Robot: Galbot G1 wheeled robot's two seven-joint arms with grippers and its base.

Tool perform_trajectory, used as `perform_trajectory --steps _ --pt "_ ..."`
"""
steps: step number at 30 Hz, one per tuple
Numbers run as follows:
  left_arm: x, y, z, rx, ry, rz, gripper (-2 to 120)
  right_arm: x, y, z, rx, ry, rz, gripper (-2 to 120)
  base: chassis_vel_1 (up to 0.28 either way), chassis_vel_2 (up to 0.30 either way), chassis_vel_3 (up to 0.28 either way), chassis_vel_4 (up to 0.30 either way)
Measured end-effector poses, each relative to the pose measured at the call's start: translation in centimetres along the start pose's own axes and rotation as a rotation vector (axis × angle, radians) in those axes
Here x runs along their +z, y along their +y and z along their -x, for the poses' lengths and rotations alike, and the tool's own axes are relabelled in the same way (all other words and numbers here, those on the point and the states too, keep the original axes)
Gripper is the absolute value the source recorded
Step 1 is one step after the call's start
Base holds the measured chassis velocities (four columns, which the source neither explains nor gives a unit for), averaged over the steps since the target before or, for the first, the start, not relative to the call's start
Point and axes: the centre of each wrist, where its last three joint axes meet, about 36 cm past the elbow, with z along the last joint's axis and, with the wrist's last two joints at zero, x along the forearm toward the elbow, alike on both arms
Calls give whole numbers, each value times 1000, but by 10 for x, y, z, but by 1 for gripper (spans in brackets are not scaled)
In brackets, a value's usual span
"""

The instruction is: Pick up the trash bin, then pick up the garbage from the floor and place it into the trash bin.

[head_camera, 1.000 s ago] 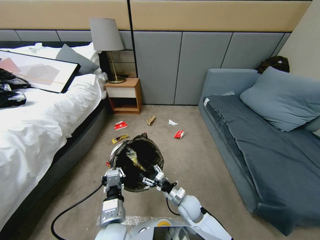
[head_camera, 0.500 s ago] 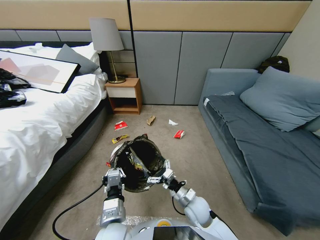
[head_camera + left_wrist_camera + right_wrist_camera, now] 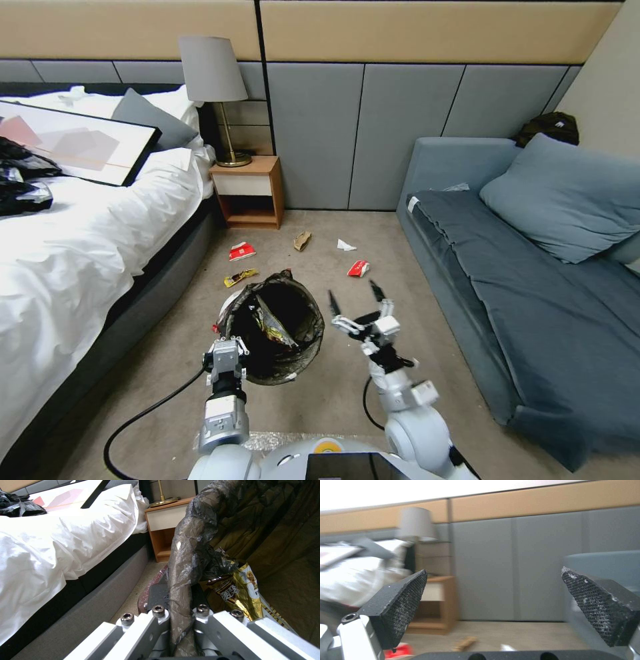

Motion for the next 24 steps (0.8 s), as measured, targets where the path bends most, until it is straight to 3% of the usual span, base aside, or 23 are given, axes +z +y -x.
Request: perform_trajectory --steps 6,24 --pt "0 0 1 1 0 -6 0 9 -11 -11 33 13 -30 100 0 0 0 0" --pt "-2 2 0 -1 -4 -9 0 15 -11 -13 16 21 -30 100 0 0 0 0"
